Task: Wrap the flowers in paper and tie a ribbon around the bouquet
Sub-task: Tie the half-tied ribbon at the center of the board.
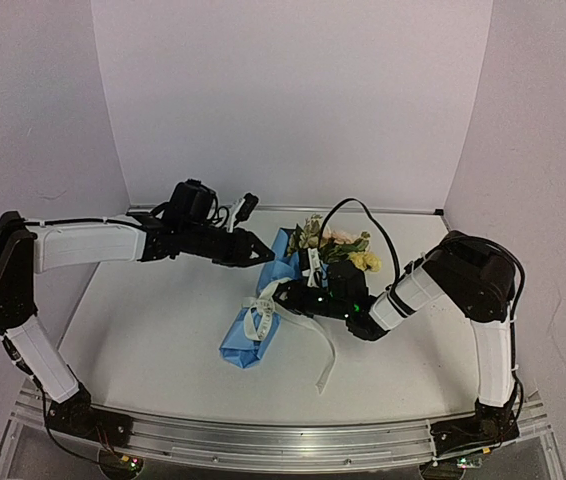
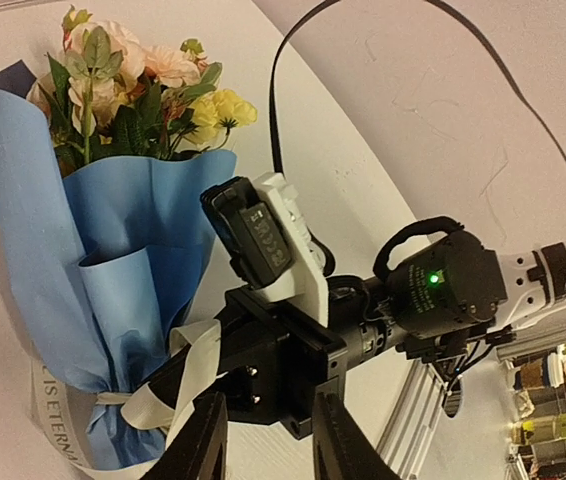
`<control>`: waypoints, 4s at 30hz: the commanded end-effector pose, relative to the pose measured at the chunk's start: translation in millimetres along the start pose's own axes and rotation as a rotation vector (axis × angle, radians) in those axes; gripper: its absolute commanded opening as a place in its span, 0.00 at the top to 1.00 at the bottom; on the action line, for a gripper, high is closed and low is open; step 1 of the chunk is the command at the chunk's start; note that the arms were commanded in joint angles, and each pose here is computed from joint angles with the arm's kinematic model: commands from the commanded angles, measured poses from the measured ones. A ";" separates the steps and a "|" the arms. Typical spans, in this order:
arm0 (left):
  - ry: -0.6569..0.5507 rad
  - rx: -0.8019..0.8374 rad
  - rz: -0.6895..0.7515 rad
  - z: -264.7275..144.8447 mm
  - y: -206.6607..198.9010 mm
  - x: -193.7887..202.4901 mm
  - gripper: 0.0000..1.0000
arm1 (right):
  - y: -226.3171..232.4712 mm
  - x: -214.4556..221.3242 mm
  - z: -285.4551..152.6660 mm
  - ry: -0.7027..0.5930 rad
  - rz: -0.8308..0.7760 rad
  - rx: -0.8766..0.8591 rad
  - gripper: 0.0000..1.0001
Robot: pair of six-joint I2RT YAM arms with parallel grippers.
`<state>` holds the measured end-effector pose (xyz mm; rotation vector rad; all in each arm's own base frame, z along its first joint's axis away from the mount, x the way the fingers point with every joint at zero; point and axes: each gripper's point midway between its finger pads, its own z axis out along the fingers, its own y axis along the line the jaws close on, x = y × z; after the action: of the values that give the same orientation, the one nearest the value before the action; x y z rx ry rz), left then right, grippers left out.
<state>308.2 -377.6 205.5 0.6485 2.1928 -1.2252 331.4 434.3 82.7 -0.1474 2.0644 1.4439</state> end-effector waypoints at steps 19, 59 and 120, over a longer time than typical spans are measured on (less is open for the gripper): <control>0.215 0.093 -0.044 41.1 -2.5 57.7 0.83 | 14.6 -12.6 9.6 -0.029 -0.008 -0.046 1.00; 0.101 -0.102 -0.210 26.8 55.7 40.6 0.48 | 33.7 -25.8 7.5 -0.060 0.008 -0.092 1.00; 0.011 -0.013 -0.254 26.2 57.3 28.0 1.00 | 23.4 -14.2 -14.7 0.022 0.062 0.069 0.82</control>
<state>323.8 -366.0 106.0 0.3451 2.4832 -1.3009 333.2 433.6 84.1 -0.0535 2.1925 1.4187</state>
